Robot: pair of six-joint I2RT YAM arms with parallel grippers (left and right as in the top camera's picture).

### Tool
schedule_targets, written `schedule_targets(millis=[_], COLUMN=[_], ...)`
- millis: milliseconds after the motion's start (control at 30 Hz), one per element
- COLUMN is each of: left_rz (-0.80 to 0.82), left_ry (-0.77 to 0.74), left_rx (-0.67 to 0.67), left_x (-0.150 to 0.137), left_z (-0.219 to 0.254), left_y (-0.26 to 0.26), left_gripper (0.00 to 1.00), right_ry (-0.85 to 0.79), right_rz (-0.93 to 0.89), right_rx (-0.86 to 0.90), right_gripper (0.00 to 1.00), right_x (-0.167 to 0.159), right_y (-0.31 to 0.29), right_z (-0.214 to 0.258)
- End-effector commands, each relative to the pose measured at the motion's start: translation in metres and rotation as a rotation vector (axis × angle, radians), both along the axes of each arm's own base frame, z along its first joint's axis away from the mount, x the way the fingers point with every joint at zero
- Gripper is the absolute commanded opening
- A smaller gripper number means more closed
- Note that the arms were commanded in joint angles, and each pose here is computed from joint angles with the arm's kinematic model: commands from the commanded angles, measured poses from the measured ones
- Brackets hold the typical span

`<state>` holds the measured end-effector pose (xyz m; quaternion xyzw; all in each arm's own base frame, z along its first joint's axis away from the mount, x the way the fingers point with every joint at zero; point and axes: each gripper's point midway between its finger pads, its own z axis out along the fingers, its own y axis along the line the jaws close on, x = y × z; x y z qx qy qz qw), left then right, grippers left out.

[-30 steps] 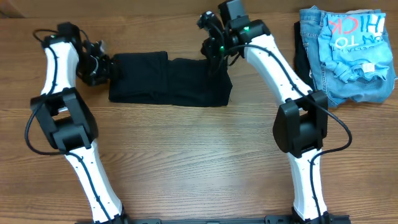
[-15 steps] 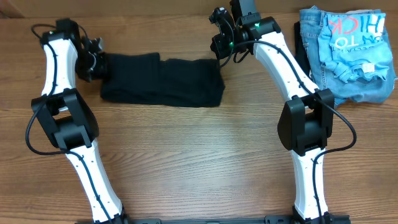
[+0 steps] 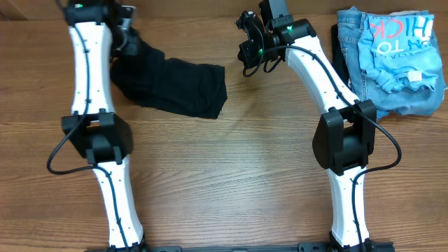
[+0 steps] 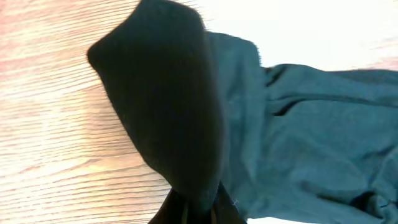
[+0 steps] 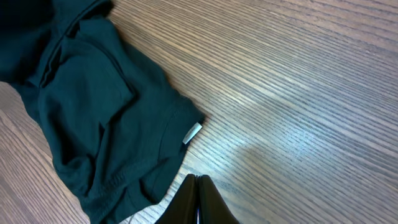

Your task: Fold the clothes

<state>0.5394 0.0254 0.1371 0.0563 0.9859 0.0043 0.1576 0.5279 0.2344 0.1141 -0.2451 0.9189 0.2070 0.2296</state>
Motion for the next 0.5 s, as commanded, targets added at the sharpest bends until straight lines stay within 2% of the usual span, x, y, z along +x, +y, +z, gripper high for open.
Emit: schedule_targets(millis=[0,267,333,467], left_rz=[-0.082,-0.322,-0.364,-0.411], left_ry=[-0.019,0.025,0.035,0.059], left_rx=[0.083,0.115,0.12,0.13], left_x=[0.0,-0.029,-0.035,-0.041], left_z=[0.011,0.005,0.002,-0.012], left_y=[-0.041,-0.16,-0.176,-0.19], left_gripper=[0.07,0.09,0.09,0.1], right_ry=[-0.026,-0.006,0.009,0.194], right_rz=[-0.01,-0.028,-0.031,-0.048], right_rx=[0.018,0.008,0.004,0.038], right_gripper=[0.04,0.04,0.05,0.04], right_x=[0.003,0.003,0.0,-0.033], right_y=[-0.003,-0.014,-0.016,-0.015], right_z=[0.018,0.015,0.014,0.004])
